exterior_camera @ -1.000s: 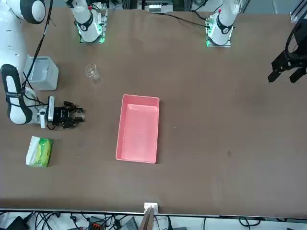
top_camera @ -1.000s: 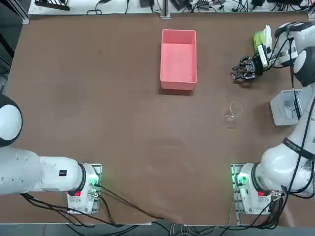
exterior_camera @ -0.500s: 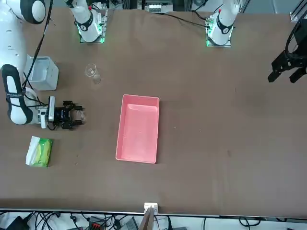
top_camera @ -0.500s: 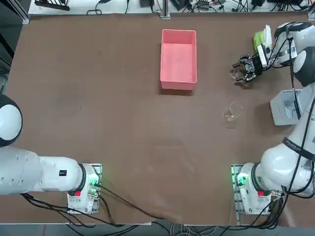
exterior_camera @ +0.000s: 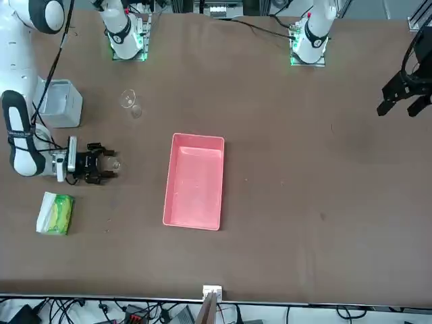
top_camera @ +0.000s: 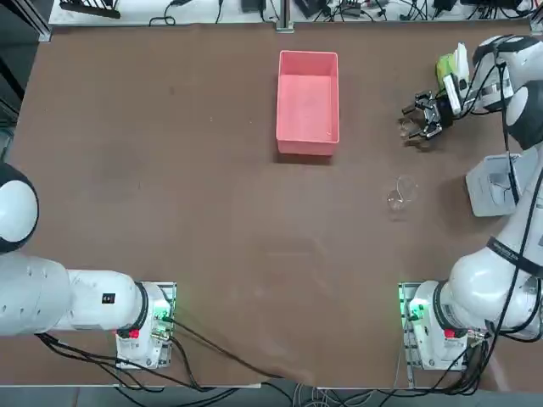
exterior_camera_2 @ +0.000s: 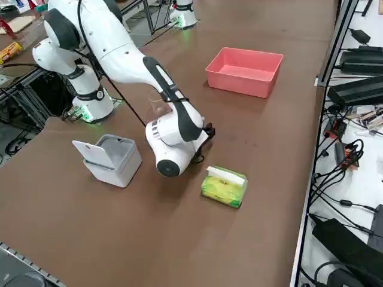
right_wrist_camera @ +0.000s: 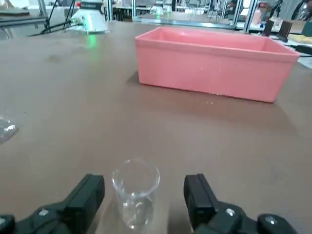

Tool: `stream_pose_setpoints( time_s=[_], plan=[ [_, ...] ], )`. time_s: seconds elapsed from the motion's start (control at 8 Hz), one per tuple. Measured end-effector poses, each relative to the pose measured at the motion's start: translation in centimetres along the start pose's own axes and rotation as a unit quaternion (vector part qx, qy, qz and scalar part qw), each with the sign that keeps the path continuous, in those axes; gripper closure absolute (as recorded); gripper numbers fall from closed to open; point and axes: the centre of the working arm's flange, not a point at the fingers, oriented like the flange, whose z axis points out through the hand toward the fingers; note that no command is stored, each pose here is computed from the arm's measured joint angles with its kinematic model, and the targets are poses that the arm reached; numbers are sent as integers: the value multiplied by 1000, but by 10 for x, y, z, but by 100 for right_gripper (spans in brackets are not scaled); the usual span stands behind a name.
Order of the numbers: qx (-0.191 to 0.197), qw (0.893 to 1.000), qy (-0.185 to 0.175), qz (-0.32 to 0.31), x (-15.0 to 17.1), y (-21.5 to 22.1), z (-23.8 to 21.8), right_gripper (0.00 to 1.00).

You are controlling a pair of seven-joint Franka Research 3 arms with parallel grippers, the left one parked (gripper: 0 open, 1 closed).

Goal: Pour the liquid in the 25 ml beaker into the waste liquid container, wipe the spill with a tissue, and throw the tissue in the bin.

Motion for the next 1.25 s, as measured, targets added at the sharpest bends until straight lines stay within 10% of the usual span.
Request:
stream_pose_setpoints(
  time_s=[0.88,1.25],
  plan=[
    [1,987,-153,54,42,-23,-133,0],
    [-59,947,-218,227,86,-2,-165,0]
  ],
)
